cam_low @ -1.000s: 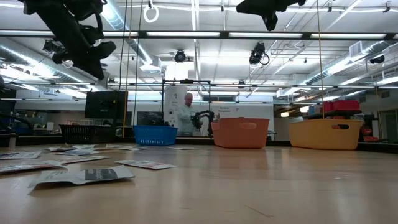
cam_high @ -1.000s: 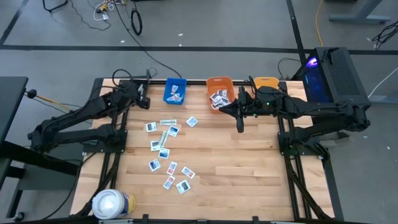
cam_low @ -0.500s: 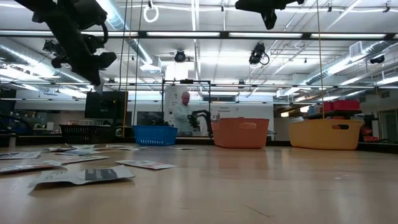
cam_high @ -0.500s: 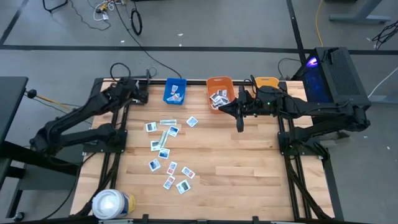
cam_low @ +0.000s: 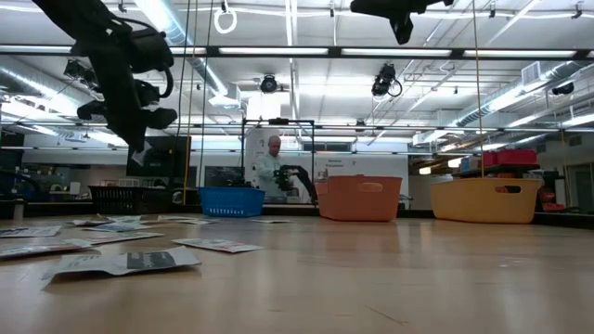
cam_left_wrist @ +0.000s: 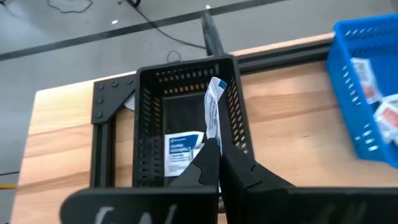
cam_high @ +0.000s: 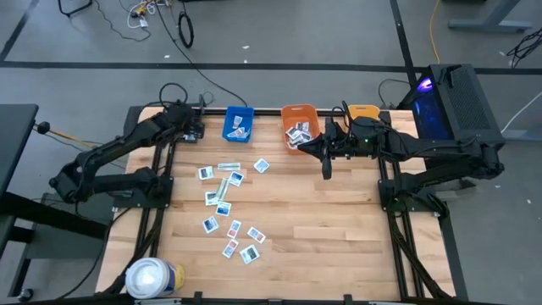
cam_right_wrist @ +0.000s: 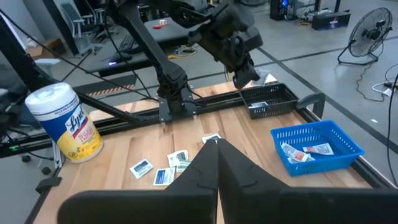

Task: Pick & Place First Aid Supplies
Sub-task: Put the alcohol pad into the black bin

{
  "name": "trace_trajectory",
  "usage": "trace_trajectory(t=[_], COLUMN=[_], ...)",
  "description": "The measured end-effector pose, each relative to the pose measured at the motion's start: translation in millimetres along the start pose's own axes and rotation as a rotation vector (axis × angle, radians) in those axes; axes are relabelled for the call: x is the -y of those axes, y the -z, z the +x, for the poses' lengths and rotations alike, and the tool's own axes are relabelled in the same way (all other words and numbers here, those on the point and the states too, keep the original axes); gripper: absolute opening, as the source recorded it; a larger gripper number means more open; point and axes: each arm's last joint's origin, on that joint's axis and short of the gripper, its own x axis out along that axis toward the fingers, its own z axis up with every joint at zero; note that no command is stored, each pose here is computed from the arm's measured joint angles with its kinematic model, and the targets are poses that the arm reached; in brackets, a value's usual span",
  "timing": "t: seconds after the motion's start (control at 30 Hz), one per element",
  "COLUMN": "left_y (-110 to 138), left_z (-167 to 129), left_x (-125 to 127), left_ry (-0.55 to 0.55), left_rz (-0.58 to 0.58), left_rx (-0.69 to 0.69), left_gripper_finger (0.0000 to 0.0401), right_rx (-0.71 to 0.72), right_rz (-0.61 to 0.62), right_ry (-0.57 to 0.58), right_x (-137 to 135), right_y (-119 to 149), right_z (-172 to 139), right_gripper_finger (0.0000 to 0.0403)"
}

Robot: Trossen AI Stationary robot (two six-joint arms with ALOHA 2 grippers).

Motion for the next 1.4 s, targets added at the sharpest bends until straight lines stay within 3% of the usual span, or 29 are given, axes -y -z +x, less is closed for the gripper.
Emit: trace_trajectory(t=[0.6, 1.07, 1.2, 1.4], left_y=[2, 3, 3, -9], left_z=[6, 5, 5, -11], left_x=[5, 4, 5, 13], left_ry=[-0.044, -0.046, -0.011, 0.170], left_rz=[0.035, 0.062, 0.055, 0.049], left_rx=[-0.013, -0.019, -0.035, -0.044], left_gripper_finger=[0.0005, 0.0161, 0.0175, 0.0169], right_rx=[0.029, 0.030, 0.030, 0.016], right_rz=[-0.001, -0.002, -0.002, -0.001], right_ry=[-0.004, -0.005, -0.005, -0.003], right_x=[0, -1, 0, 0], right_y=[-3, -3, -3, -2], right_z=[0, 0, 0, 0], right_gripper_finger=[0.0000, 0.0000, 0.0000, 0.0000])
